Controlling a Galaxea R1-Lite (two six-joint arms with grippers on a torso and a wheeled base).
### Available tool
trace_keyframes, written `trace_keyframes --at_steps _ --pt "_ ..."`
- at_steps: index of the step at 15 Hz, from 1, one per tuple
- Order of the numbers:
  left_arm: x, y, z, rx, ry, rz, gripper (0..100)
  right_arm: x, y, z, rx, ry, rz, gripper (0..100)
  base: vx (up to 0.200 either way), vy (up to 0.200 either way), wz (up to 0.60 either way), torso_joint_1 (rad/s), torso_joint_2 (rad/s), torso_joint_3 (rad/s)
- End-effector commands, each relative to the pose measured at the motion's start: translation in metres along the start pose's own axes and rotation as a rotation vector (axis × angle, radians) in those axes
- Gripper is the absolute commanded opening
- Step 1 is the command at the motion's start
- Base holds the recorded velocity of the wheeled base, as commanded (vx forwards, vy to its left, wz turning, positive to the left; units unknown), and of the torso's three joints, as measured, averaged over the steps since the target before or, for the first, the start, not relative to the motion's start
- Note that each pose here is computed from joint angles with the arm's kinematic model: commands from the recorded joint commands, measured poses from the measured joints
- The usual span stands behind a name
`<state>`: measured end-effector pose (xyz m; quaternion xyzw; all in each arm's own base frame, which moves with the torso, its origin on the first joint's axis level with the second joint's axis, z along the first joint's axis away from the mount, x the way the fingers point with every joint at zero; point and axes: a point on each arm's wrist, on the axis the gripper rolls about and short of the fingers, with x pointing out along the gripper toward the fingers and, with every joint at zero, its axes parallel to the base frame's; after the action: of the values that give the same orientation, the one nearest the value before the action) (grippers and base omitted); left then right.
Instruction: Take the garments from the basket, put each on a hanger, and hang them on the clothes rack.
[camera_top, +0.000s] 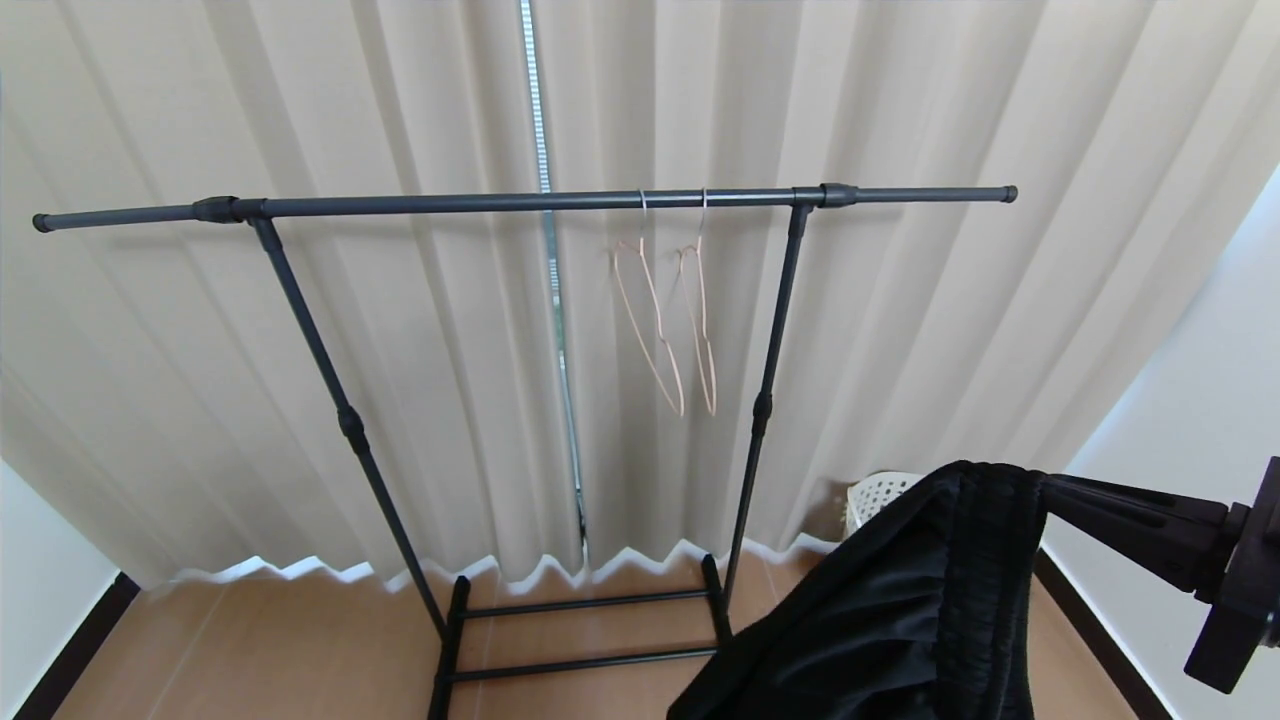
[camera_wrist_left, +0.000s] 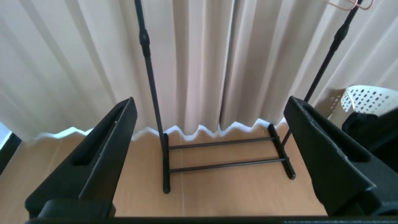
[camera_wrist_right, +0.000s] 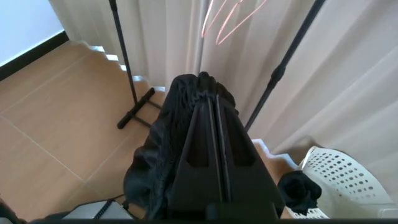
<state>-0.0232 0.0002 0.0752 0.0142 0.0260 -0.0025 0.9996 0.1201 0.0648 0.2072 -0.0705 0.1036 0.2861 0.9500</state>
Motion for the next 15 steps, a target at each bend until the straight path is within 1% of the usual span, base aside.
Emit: trace_keyframes --at_steps 1,2,3,4,6,7,8,9,10,11,12,13,14,15 --pt "0.003 0.000 0.001 0.006 0.044 -0.005 100 0.004 0.001 -0.002 0.000 0.015 0.014 0 0.000 0.000 0.00 0.000 0.00 0.000" --pt "0.005 0.000 0.002 0.005 0.067 -0.007 100 0.015 0.005 0.001 -0.007 0.033 0.049 0 0.000 0.000 0.00 0.000 0.00 0.000" --pt "0.005 0.000 0.002 0.005 0.070 -0.007 100 0.029 0.007 0.007 -0.010 0.047 0.071 0 0.000 0.000 0.00 0.000 0.00 0.000" --pt "0.006 0.000 0.002 0.005 0.086 -0.008 100 0.051 0.011 0.020 -0.019 0.057 0.102 0 0.000 0.000 0.00 0.000 0.00 0.000" --pt "0.013 0.000 0.003 0.007 0.170 -0.009 100 0.096 0.020 0.048 -0.032 0.043 0.143 0 0.000 0.000 0.00 0.000 0.00 0.000" --pt "0.016 0.000 0.004 0.010 0.210 -0.007 100 0.116 0.024 0.057 -0.035 0.036 0.153 0 0.000 0.000 0.00 0.000 0.00 0.000" --pt "0.018 0.000 0.004 0.010 0.233 -0.008 100 0.129 0.028 0.058 -0.036 0.038 0.170 0 0.000 0.000 0.00 0.000 0.00 0.000" --pt "0.021 0.000 0.005 0.005 0.270 -0.010 100 0.137 0.035 0.053 -0.029 0.061 0.187 0 0.000 0.000 0.00 0.000 0.00 0.000" --pt "0.023 0.000 0.005 0.004 0.299 -0.009 100 0.142 0.037 0.047 -0.014 0.090 0.190 0 0.000 0.000 0.00 0.000 0.00 0.000" --pt "0.025 0.000 0.005 0.002 0.330 -0.010 100 0.148 0.038 0.037 0.030 0.133 0.189 0 0.000 0.000 0.00 0.000 0.00 0.000" --pt "0.026 0.000 0.005 0.001 0.339 -0.010 100 0.149 0.039 0.031 0.074 0.146 0.183 0 0.000 0.000 0.00 0.000 0.00 0.000" --pt "0.026 0.000 0.006 0.001 0.336 -0.010 100 0.151 0.040 0.031 0.096 0.121 0.175 0 0.000 0.000 0.00 0.000 0.00 0.000" --pt "0.027 0.000 0.006 -0.005 0.344 -0.009 100 0.157 0.039 0.031 0.092 0.110 0.137 0 0.000 0.000 0.00 0.000 0.00 0.000" --pt "0.027 0.000 0.006 -0.010 0.351 -0.008 100 0.158 0.041 0.031 0.089 0.110 0.121 0 0.000 0.000 0.00 0.000 0.00 0.000"
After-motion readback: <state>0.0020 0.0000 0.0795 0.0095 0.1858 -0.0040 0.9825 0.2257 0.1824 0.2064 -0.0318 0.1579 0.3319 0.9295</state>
